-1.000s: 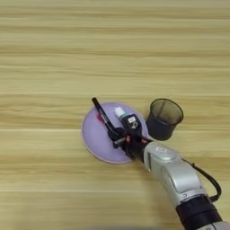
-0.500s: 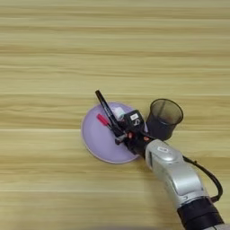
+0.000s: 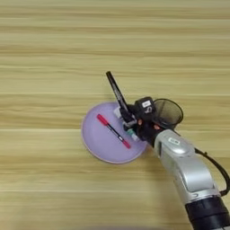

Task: Move the objects on the table

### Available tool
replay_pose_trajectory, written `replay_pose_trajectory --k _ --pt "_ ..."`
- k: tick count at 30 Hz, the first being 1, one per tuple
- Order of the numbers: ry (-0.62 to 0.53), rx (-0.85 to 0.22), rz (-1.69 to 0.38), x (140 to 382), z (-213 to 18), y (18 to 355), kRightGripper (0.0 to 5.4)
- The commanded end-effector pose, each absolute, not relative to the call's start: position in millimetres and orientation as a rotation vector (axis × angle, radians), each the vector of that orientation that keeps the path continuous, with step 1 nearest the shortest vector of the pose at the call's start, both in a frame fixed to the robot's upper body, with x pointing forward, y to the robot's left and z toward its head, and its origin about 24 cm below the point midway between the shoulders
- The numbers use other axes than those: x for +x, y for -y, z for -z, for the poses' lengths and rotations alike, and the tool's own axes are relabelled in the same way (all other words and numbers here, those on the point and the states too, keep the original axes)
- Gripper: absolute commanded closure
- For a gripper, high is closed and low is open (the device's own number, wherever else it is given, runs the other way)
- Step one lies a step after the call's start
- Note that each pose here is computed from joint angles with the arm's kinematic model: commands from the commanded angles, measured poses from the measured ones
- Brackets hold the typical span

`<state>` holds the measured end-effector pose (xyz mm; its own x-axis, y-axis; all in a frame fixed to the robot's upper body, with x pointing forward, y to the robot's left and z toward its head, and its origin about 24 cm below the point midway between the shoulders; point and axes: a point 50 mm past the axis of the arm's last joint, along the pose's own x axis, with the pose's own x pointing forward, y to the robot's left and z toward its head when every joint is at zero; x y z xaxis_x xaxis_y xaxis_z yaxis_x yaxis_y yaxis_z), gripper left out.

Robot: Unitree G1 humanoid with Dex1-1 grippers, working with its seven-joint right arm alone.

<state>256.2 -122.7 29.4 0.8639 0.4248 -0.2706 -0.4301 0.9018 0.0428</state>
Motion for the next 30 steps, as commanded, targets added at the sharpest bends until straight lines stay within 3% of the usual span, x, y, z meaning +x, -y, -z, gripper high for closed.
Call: replay_pose_trajectory --k 1,30 --pt "-0.146 -0.017 -0.432 266 -65 126 4.35" --pt "-0.115 -0.032 -0.145 275 -106 210 4.35"
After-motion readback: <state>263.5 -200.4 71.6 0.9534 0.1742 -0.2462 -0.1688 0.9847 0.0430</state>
